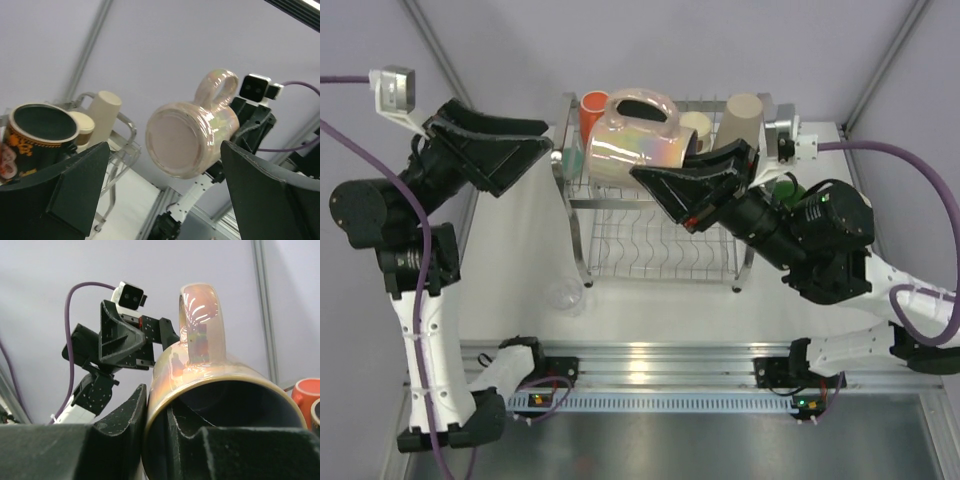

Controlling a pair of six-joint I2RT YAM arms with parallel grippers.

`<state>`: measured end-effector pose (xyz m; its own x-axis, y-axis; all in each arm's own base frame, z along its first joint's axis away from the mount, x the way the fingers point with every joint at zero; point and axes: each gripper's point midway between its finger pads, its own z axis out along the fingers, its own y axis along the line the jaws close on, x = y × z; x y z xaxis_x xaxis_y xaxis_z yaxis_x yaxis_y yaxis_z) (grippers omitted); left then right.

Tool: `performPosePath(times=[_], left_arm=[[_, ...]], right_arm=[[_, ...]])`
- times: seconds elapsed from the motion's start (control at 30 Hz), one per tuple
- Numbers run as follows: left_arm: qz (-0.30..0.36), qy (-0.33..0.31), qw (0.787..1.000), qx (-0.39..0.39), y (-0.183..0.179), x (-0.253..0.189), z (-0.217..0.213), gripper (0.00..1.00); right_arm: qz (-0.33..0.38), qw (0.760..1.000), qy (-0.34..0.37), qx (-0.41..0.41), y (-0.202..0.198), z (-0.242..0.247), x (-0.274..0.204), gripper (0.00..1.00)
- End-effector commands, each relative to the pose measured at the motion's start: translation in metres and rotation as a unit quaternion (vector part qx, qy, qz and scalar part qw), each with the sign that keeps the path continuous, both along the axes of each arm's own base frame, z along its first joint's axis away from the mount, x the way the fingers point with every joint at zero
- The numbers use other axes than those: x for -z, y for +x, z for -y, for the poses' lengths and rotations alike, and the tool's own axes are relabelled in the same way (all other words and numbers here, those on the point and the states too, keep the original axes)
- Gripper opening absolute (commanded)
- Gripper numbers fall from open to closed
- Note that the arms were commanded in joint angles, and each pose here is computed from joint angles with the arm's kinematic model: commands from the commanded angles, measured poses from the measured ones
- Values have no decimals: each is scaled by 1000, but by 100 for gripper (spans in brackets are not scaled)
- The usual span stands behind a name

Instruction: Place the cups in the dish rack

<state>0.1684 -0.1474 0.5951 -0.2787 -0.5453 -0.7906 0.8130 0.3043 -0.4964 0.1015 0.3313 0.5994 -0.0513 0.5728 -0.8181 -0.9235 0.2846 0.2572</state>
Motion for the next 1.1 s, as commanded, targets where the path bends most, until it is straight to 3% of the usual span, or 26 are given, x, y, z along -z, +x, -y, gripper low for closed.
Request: performPosePath(times=[0.0, 0.07, 0.2, 0.43, 0.7, 0.83, 0.93, 1.07], left_arm=[[13, -7, 999, 45, 21, -11, 20, 98], [15, 2, 995, 100, 22, -7, 45, 98], [20, -5, 996, 90, 31, -2, 52, 98], [86, -72, 987, 116, 8, -24, 63, 98], [127, -73, 985, 94, 2, -31, 62, 98], [163, -16, 984, 72, 2, -16, 64, 98], [145, 13, 989, 39, 10, -3, 60, 98], [149, 16, 987, 57, 0, -1, 62, 98]], right_arm=[[40, 994, 102, 8, 5, 38, -72, 0], [31, 993, 113, 18, 26, 44, -80, 0], [47, 991, 127, 8, 45, 55, -91, 0], [114, 980, 157, -56, 24, 43, -94, 0], [111, 981, 146, -60, 29, 37, -90, 0], [108, 989, 93, -37, 27, 45, -68, 0], [126, 991, 43, -10, 29, 48, -52, 0], [133, 990, -31, -42, 21, 34, -29, 0]])
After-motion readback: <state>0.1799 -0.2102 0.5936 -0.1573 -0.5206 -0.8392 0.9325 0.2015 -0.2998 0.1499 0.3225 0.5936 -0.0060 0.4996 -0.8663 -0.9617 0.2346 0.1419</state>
